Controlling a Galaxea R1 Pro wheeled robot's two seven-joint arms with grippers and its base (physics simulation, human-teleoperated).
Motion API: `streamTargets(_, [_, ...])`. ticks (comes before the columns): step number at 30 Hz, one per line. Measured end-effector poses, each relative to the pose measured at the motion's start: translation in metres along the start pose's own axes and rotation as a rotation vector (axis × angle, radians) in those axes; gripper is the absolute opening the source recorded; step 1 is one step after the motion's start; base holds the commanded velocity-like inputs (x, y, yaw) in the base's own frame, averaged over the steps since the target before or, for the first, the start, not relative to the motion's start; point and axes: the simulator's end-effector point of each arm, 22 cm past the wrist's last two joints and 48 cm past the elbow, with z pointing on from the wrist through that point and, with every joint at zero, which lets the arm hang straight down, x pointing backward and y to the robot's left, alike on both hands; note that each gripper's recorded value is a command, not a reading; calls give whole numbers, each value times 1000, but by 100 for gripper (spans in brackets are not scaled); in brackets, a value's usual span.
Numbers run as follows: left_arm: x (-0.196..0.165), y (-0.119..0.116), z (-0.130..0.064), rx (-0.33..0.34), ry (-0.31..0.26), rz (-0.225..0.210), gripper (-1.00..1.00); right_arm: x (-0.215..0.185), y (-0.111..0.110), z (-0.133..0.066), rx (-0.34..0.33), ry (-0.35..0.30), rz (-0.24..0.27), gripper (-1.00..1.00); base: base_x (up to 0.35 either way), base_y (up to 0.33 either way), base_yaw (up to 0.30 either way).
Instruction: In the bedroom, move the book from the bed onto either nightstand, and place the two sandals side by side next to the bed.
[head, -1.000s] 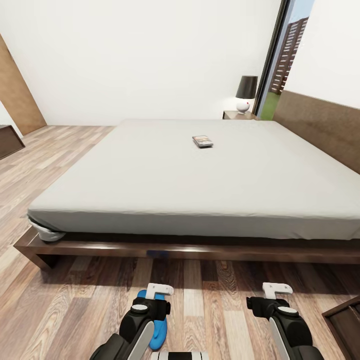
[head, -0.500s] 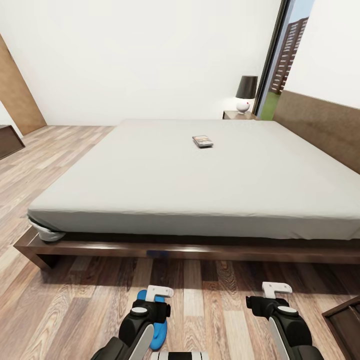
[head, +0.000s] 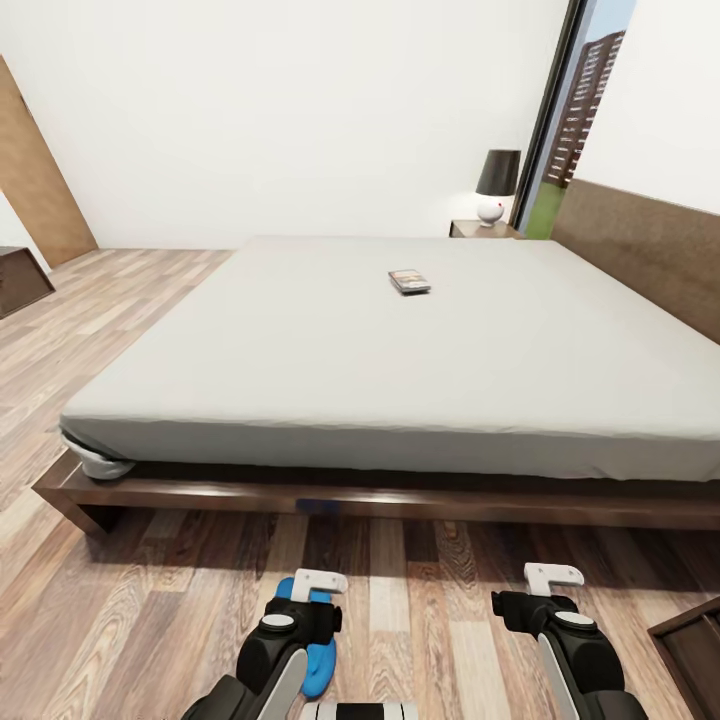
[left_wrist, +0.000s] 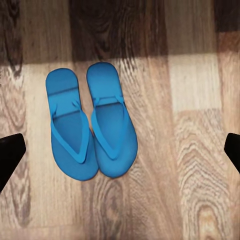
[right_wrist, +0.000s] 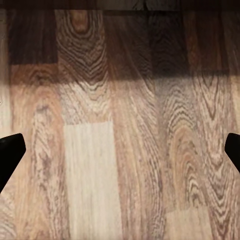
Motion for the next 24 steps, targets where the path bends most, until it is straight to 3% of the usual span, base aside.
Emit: streamTargets(24, [-7,-2,-3,10,-18,-11,100,5,0,5,1,14,-5,100,0,0,139])
